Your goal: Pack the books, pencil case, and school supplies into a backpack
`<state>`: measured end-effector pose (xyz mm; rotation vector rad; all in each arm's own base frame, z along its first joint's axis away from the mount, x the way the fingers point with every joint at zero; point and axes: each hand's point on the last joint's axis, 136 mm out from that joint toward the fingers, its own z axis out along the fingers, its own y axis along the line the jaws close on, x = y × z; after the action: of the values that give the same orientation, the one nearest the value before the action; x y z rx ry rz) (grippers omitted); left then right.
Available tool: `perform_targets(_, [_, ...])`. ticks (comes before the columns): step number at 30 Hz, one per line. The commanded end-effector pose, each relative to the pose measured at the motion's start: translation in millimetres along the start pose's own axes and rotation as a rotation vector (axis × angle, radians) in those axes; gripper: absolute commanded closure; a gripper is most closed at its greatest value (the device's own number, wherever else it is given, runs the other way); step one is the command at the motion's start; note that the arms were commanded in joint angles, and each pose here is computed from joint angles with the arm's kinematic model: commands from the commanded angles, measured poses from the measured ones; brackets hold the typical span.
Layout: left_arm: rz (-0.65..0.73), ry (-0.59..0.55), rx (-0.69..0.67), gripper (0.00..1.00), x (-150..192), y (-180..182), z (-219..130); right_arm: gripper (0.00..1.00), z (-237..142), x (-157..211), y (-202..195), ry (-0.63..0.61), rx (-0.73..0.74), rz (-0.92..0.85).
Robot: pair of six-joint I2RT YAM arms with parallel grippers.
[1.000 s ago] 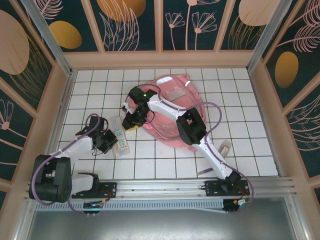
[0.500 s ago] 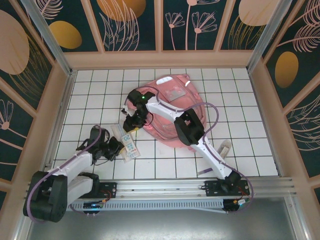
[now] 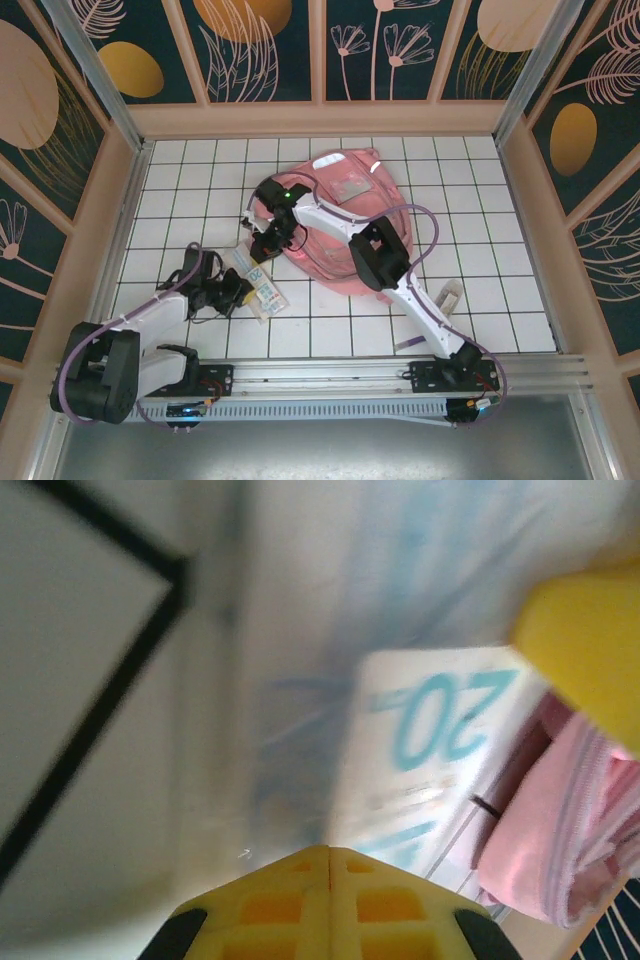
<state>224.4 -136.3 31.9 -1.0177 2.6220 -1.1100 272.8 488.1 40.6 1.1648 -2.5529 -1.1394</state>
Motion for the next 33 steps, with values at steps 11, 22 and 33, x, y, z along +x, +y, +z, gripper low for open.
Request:
perform_targets(11, [1.23, -0.472, 0.427, 0.57, 0, -231, -108, 1.0, -303, -27, 24, -0.889, 0.032, 0.041])
perform_targets(22, [1.899, -0.251, 0.358, 0.44, 90, -273, 1, 1.0, -515, 130, -95, -1.523, 0.408, 0.502])
perform_targets(33, [2.058, -0.186, 0.125, 0.29, 112, -256, 112, 1.0, -529, 189, -110, -1.637, 0.481, 0.621])
